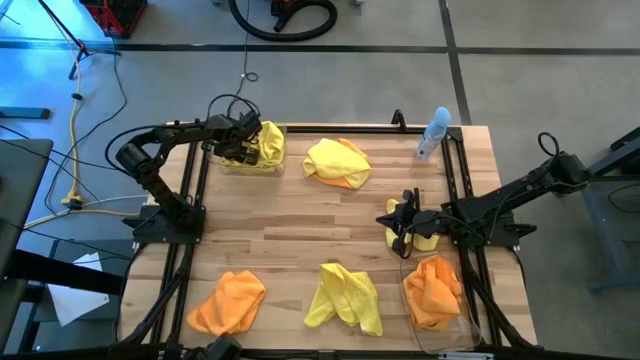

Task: Sort microfiber towel by color & place in baskets
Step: Put the yellow towel into the top transparent bin

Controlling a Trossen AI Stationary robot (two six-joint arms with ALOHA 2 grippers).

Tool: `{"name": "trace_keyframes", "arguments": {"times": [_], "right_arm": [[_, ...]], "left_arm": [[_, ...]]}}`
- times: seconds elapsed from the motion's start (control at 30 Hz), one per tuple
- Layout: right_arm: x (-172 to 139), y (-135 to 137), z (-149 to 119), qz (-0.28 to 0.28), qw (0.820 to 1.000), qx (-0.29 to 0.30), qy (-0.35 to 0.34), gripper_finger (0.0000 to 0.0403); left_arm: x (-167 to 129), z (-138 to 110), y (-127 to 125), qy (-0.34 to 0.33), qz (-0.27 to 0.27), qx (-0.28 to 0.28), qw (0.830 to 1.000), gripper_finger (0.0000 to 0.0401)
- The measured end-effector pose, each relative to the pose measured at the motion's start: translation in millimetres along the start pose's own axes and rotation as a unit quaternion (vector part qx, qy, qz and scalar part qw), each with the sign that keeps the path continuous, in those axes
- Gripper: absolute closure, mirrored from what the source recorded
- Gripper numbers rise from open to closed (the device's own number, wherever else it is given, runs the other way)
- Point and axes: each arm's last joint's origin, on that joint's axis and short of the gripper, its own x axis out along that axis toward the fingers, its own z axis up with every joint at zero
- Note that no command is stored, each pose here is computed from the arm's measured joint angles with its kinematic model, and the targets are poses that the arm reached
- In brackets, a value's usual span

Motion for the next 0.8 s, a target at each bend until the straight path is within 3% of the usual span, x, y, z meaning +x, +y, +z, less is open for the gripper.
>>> {"name": "trace_keyframes", "arguments": {"times": [0.2,0.5,0.8], "right_arm": [[0.0,0.0,0.0,0.000,1.000,0.000,0.000,0.0403],[0.0,0.0,0.0,0.000,1.000,0.000,0.000,0.0403],[0.0,0.0,0.0,0.000,1.000,0.000,0.000,0.0403]], "left_arm": [[-28.3,-1.8,7.4,0.010,-0.022,0.000,1.000,0.0256],[-85.4,-13.8,27.3,-0.074,-0.089,-0.040,0.992,0.0256],[-113.1,-14.6,40.9,-0.175,-0.127,-0.093,0.972,0.0256]]}}
